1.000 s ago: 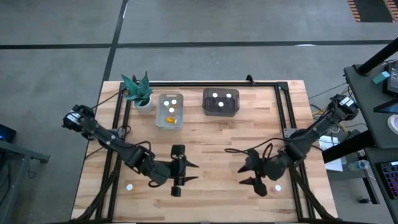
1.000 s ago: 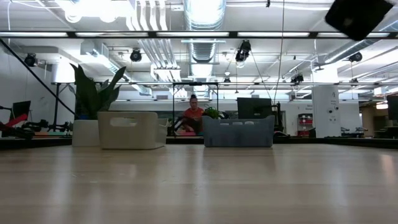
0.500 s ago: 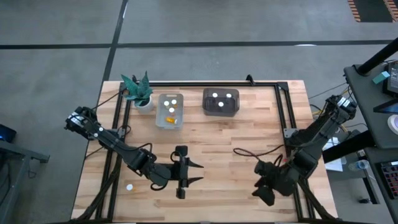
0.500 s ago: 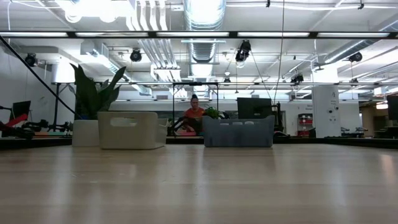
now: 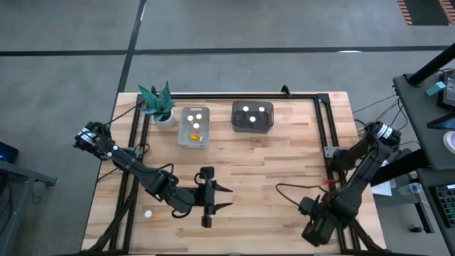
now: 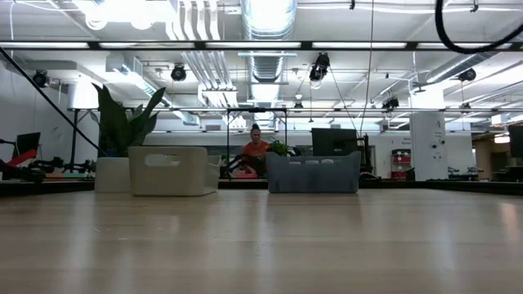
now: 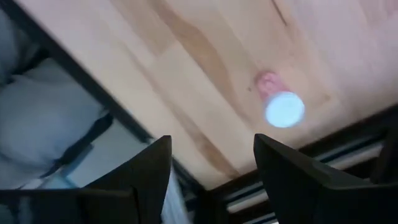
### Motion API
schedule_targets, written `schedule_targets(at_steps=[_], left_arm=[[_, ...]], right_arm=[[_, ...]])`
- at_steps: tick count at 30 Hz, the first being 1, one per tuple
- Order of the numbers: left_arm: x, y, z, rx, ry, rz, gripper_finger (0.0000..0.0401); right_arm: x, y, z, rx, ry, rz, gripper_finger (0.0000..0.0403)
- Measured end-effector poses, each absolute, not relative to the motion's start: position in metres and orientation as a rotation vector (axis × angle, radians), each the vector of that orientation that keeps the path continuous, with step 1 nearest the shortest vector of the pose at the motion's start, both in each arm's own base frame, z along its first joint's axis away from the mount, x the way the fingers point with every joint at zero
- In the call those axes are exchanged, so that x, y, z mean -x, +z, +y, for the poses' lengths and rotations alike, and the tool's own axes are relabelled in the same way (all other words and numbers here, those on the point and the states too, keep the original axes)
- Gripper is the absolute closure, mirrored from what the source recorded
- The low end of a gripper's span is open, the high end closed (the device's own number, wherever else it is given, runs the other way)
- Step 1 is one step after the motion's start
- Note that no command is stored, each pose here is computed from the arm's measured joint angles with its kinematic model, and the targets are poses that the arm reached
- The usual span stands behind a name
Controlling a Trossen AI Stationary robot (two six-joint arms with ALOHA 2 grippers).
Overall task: Pick and place medicine bottles into bin by pill shape (circle, oval)
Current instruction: Put the pink tablet bottle into the gray bin
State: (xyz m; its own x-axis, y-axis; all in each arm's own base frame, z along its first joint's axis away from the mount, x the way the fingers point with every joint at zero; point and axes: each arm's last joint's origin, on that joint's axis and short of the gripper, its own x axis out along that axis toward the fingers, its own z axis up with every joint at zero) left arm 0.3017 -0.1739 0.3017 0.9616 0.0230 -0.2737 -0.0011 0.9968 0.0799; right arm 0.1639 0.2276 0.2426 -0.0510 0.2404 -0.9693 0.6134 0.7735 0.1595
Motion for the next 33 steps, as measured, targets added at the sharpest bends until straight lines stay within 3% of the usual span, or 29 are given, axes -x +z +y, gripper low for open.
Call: schedule_targets(at_steps=[13,33], left_arm=[[-0.302,0.302,-0.174,-0.08,0.012,0.278,0.0241],[-0.302,0.301,-0.174,-0.09,0.012,0.281,0.0241]], right_arm=[[-0.139,0.221,0.205,-0.763,-0.568,1.634,0.0184],[-0.146,0.192,0.213,-0.708,-0.582,1.622,0.0184]])
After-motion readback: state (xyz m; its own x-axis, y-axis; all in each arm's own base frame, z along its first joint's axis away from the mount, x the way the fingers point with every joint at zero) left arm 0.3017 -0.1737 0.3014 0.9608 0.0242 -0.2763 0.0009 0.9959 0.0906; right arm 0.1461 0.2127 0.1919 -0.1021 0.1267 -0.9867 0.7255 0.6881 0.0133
